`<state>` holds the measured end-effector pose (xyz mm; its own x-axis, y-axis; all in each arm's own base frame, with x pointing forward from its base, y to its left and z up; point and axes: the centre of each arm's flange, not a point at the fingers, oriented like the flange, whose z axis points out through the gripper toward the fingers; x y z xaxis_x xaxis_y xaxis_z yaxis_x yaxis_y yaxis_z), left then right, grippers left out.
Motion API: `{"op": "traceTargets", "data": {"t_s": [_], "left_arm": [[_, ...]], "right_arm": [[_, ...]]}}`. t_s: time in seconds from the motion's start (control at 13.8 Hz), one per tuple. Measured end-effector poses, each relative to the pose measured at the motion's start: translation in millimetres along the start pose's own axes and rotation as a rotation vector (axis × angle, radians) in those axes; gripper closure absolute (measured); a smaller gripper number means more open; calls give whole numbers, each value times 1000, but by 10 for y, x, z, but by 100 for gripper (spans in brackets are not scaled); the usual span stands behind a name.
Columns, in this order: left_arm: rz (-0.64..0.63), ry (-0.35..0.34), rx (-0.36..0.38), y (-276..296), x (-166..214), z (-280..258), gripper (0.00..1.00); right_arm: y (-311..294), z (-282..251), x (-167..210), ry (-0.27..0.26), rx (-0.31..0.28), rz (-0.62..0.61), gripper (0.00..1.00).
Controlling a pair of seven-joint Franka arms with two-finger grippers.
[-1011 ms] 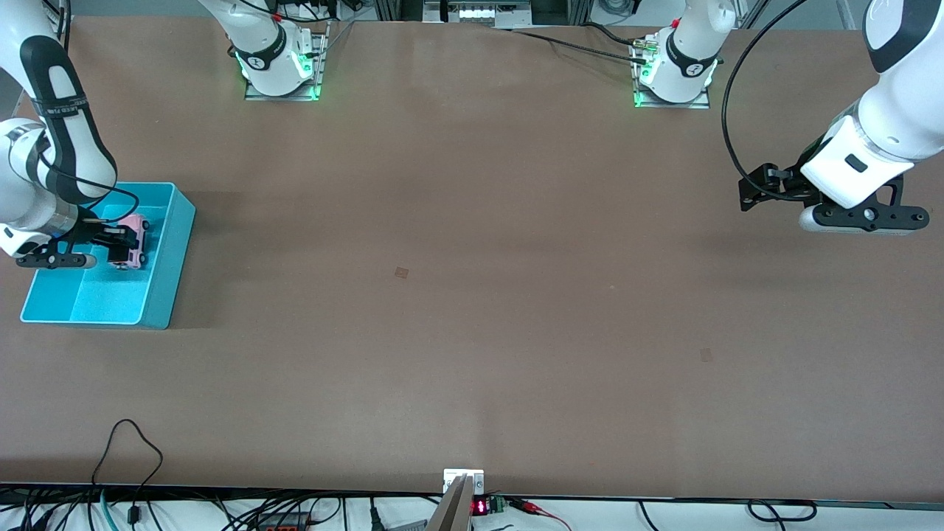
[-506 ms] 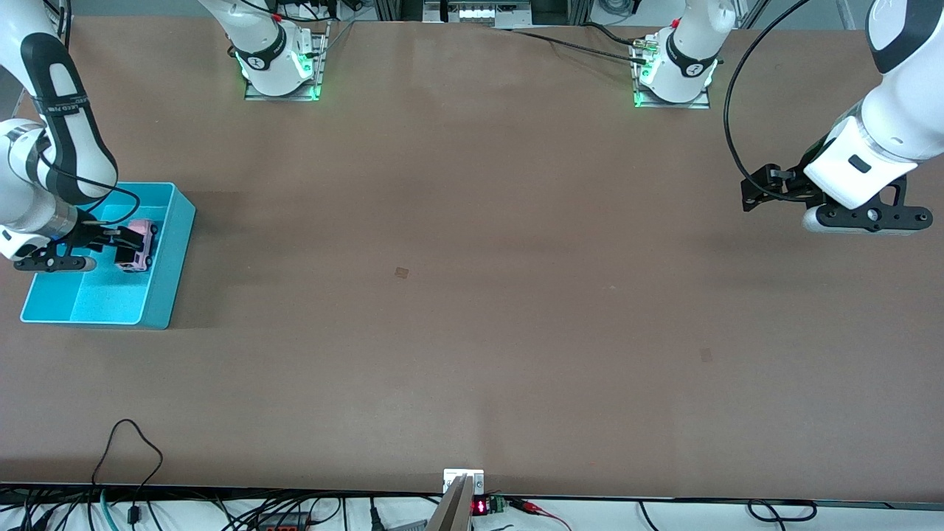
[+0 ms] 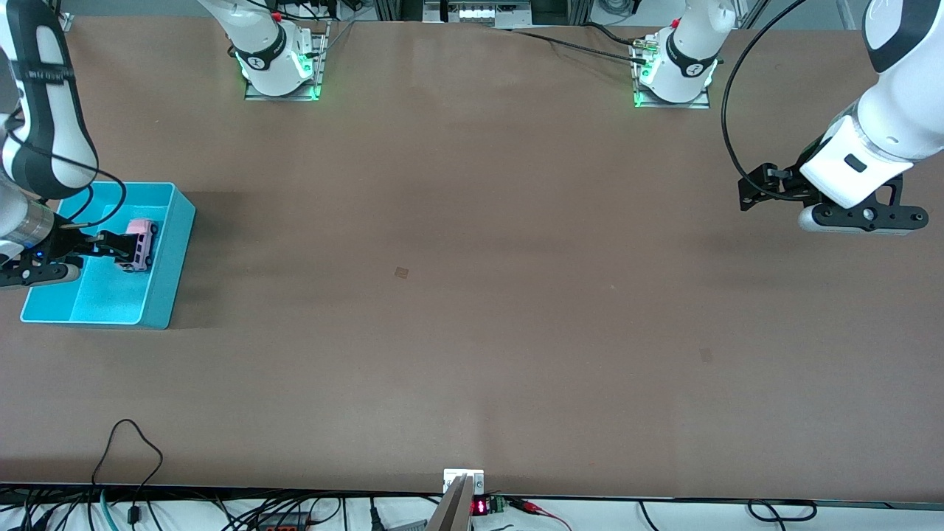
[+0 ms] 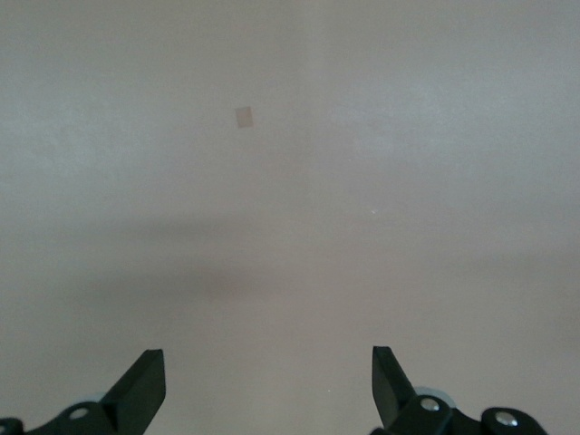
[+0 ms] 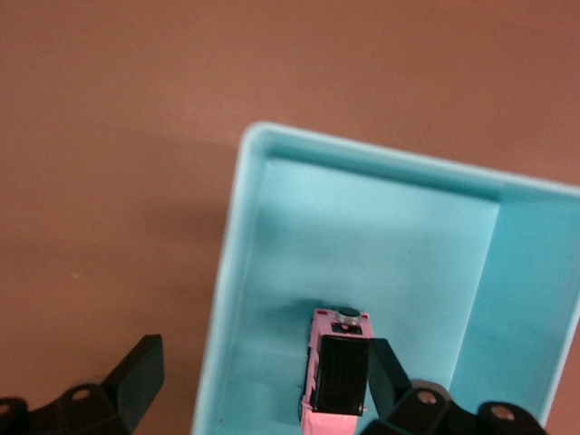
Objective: Wind and store pink jeep toy
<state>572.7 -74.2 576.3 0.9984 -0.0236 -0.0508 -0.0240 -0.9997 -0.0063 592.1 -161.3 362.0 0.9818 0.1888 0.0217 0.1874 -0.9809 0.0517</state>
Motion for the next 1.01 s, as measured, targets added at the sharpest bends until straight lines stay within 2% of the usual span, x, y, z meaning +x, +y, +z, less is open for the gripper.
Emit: {"op": "traceTargets", "data": {"t_s": [0.22, 0.43, 0.72, 1.01], "left_arm": [[1, 0, 0, 4, -1, 0, 0], [1, 0, 0, 7, -1, 0, 0], [-2, -1, 0, -9, 0, 1, 0], [-16, -1, 0, -92, 8, 1, 0]], "right_arm": [[-211, -347, 112, 37, -11, -35, 0], [-391, -526, 148, 44, -8, -38, 0], [-1048, -1159, 228, 44, 12, 73, 0], [-1781, -1948, 252, -5, 31, 207, 0]]}}
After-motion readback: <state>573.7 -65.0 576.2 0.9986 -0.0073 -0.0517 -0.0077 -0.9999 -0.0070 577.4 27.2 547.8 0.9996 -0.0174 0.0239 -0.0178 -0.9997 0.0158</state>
